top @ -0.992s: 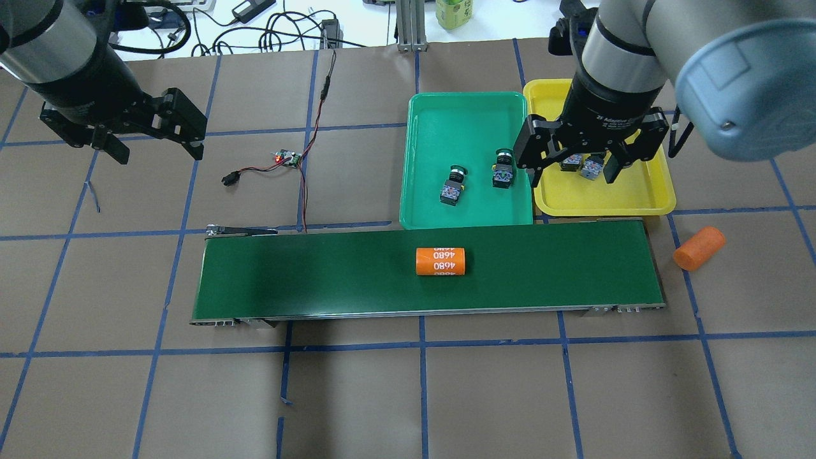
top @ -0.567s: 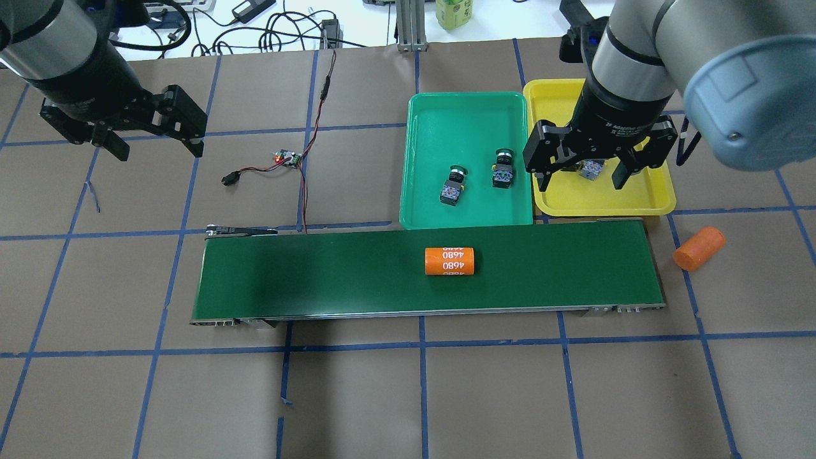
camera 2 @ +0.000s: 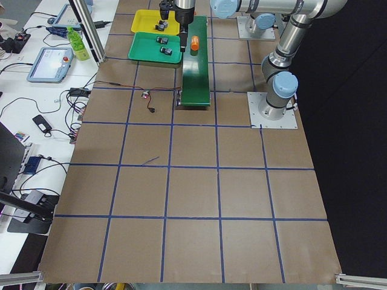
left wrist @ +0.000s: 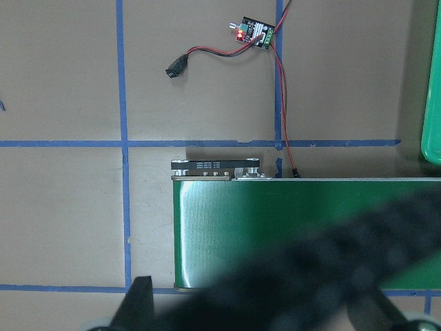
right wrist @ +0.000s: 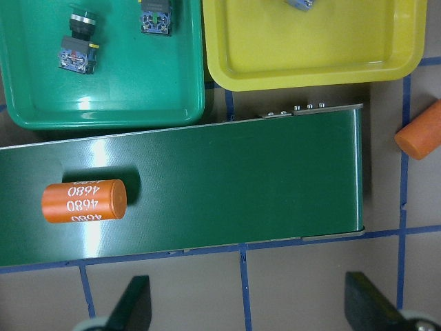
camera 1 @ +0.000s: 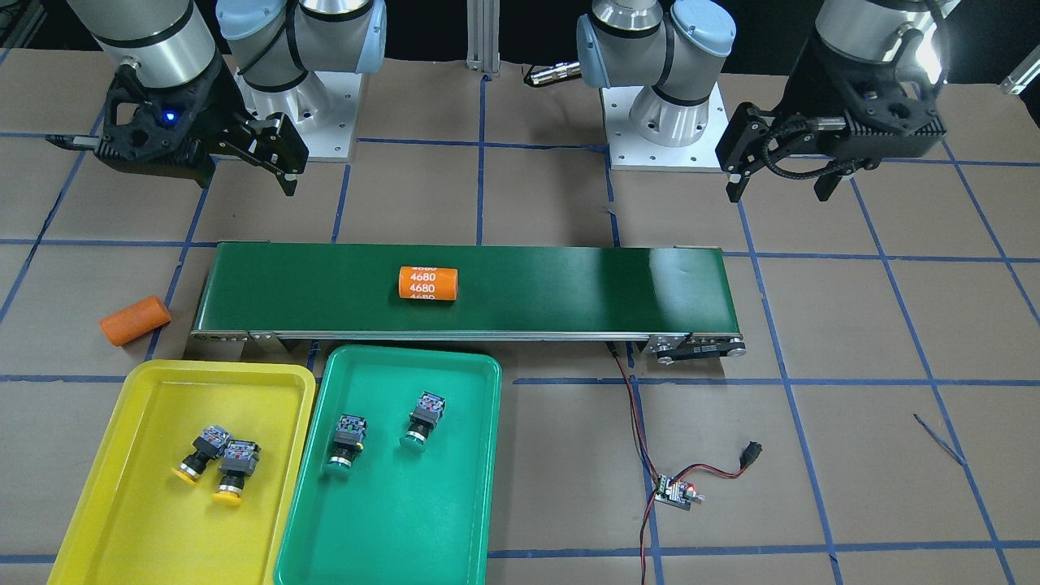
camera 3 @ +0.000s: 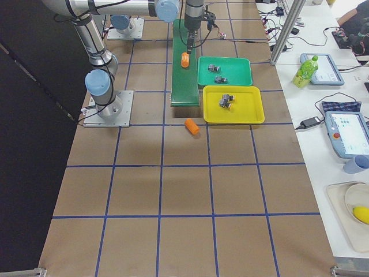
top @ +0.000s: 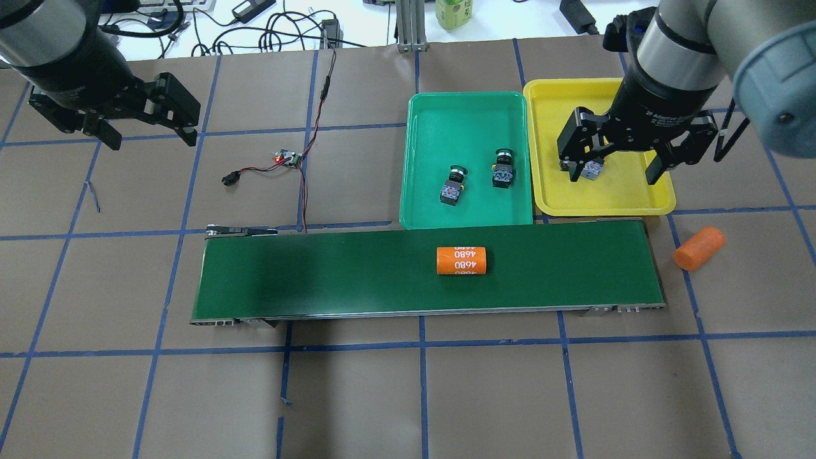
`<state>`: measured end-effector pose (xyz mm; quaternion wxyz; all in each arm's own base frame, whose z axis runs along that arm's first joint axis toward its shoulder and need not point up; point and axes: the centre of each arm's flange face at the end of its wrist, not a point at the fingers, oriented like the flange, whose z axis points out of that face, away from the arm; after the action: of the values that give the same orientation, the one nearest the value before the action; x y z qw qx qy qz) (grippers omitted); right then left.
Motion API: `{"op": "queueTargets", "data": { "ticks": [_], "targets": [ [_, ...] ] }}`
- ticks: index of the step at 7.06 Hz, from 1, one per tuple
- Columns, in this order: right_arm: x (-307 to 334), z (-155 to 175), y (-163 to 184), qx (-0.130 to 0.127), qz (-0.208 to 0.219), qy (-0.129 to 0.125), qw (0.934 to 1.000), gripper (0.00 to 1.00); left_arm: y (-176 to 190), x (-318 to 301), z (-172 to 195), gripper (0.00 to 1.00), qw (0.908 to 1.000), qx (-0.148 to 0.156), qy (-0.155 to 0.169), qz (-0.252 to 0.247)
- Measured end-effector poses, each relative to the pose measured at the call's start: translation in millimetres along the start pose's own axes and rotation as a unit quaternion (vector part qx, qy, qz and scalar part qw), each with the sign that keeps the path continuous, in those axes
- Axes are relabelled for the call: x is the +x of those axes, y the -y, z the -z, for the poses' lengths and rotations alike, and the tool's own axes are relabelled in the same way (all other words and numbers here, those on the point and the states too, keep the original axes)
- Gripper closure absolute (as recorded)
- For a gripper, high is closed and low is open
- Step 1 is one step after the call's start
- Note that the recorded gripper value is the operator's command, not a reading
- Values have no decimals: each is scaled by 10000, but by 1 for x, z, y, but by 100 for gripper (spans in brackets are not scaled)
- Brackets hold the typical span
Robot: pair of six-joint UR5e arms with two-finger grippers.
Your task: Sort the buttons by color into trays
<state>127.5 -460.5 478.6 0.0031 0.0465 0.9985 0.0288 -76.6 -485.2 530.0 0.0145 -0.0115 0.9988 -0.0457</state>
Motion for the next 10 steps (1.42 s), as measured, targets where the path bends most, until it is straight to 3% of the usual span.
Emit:
{"op": "queueTargets", "data": {
  "ticks": [4, 10],
  "targets": [
    [1, 1, -6, 25, 1, -29, 10000, 0, 1, 1, 4, 0, 9990, 40, -79, 436],
    [1, 0, -6, 11, -6, -45, 10000, 0, 4, 0, -2, 0, 9992, -138, -56, 374]
  ]
}}
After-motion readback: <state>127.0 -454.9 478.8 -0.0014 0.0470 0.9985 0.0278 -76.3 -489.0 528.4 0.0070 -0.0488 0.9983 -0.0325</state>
